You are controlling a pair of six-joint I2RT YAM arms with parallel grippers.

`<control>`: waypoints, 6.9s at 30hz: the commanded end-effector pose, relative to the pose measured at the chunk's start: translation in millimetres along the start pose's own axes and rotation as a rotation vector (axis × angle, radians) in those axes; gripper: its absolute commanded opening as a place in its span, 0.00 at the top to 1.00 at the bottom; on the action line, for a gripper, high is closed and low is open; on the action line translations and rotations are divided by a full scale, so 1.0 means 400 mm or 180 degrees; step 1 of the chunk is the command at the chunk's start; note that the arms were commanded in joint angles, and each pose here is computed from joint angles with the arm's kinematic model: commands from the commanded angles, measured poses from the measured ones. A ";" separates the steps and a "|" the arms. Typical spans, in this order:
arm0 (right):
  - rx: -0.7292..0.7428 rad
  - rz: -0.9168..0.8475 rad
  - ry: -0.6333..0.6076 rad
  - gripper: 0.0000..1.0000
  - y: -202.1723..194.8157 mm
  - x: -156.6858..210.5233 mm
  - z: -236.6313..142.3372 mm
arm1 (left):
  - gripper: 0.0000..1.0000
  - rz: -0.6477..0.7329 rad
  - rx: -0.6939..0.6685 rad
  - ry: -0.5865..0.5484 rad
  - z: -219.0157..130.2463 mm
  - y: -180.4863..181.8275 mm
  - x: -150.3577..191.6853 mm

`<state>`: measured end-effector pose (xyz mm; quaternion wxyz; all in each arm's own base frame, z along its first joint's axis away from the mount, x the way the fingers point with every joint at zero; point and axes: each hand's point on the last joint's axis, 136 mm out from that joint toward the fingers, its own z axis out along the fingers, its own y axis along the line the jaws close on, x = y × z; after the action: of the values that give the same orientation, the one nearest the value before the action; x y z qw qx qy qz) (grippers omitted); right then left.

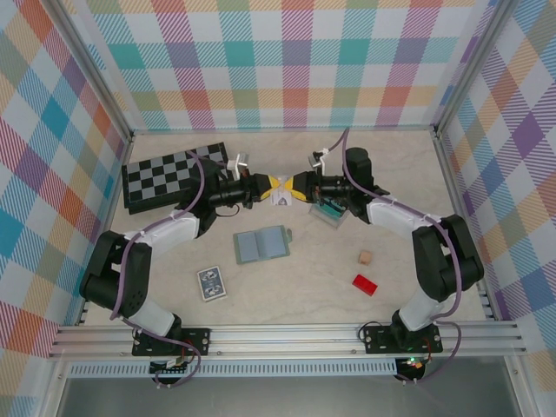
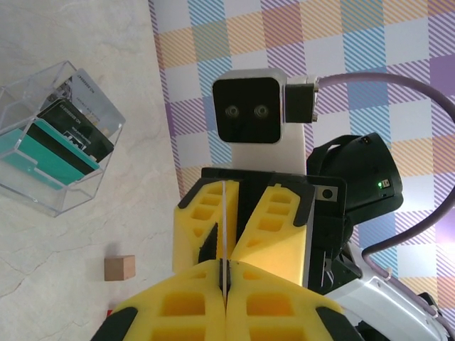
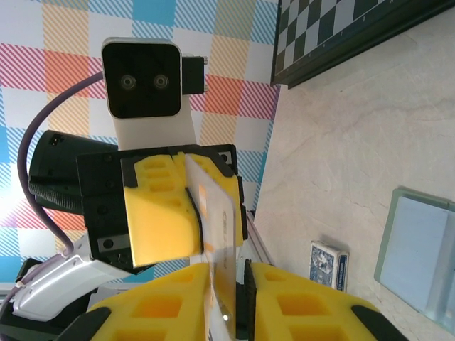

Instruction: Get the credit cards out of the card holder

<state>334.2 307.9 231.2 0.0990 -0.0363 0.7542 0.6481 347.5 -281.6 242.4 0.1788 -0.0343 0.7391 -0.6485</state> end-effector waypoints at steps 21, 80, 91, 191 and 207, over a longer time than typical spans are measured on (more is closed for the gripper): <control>0.2605 -0.2458 -0.0499 1.00 -0.047 -0.236 -0.274 | 0.00 0.0336 -0.2463 -0.0663 -0.270 0.203 -0.025; 0.3443 -0.3134 0.1832 0.84 -0.408 -0.231 -0.367 | 0.00 0.0173 -0.3494 -0.0884 -0.420 0.311 -0.008; 0.3401 -0.3080 0.1207 0.79 -0.293 -0.258 -0.358 | 0.00 0.0156 -0.3472 -0.0880 -0.418 0.308 -0.006; 0.2637 -0.0925 0.1099 0.62 -0.505 0.216 0.136 | 0.69 -0.0902 -0.2763 0.0247 -0.149 0.464 0.176; 0.2523 -0.1160 0.0893 0.63 -0.458 0.198 0.127 | 0.90 -0.0666 -0.3189 0.0201 -0.210 0.465 0.166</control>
<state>302.3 344.4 30.4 0.1111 -0.2161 0.9280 0.2826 296.4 -203.3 51.8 0.0384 -0.1788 0.9450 -0.2710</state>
